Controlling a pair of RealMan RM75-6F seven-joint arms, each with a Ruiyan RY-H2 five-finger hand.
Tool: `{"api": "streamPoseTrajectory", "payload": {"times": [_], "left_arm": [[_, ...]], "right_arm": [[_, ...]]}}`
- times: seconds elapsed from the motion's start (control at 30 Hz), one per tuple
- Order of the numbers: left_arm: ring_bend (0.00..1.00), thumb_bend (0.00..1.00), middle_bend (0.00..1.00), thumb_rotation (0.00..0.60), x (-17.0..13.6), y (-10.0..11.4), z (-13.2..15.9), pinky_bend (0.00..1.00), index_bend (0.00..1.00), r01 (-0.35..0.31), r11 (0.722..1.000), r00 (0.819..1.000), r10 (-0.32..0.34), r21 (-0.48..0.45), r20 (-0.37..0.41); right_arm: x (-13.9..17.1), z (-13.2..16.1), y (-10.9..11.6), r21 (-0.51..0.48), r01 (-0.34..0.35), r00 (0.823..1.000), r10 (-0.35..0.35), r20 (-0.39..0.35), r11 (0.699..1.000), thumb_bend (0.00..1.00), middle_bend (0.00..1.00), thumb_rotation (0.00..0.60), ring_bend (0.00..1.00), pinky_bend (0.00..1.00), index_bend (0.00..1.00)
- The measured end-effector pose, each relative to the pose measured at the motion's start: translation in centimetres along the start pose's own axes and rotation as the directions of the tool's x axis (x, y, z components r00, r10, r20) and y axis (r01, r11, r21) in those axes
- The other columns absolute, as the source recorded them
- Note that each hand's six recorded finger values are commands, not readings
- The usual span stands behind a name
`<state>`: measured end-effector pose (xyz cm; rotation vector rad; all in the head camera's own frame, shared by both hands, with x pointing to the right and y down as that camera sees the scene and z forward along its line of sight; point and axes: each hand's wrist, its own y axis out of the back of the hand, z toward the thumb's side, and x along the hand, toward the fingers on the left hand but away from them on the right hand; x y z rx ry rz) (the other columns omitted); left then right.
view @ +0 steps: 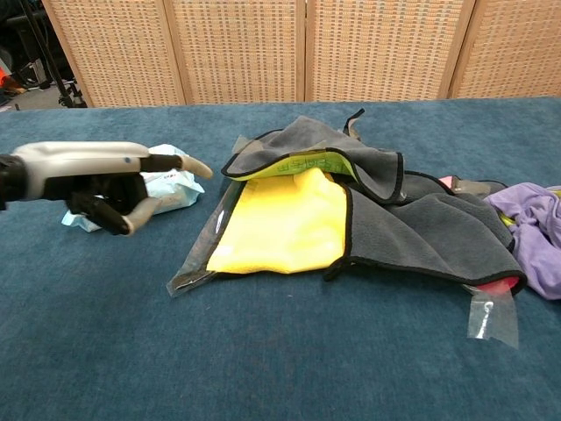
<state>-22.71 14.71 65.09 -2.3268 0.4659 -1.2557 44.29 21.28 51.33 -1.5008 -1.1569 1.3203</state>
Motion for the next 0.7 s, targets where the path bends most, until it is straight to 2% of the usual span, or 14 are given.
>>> {"api": "streamPoseTrajectory", "payload": {"times": [0.13, 0.33, 0.7], "left_arm": [[1.0, 1.0, 0.96, 0.6, 3.5, -1.1, 1.7, 1.0, 0.0, 0.047, 0.999, 0.999, -0.047, -0.012, 0.021], [1.0, 1.0, 0.96, 0.6, 6.7, -1.9, 2.7, 1.0, 0.0, 0.081, 0.997, 0.997, -0.081, -0.018, 0.009], [1.0, 1.0, 0.96, 0.6, 9.1, -2.8, 4.5, 1.0, 0.0, 0.131, 0.991, 0.991, -0.131, -0.031, 0.012]], "right_arm": [[-0.2, 0.0, -0.2, 0.004, -0.006, 1.0, 0.006, 0.003, 1.0, 0.0, 0.0, 0.6, 0.0, 0.0, 0.0], [-0.5, -0.2, -0.4, 0.006, -0.008, 1.0, 0.008, 0.012, 1.0, 0.0, 0.0, 0.6, 0.0, 0.0, 0.0], [-0.7, -0.3, -0.7, 0.009, -0.017, 1.0, 0.017, 0.017, 1.0, 0.0, 0.0, 0.6, 0.0, 0.0, 0.0]]}}
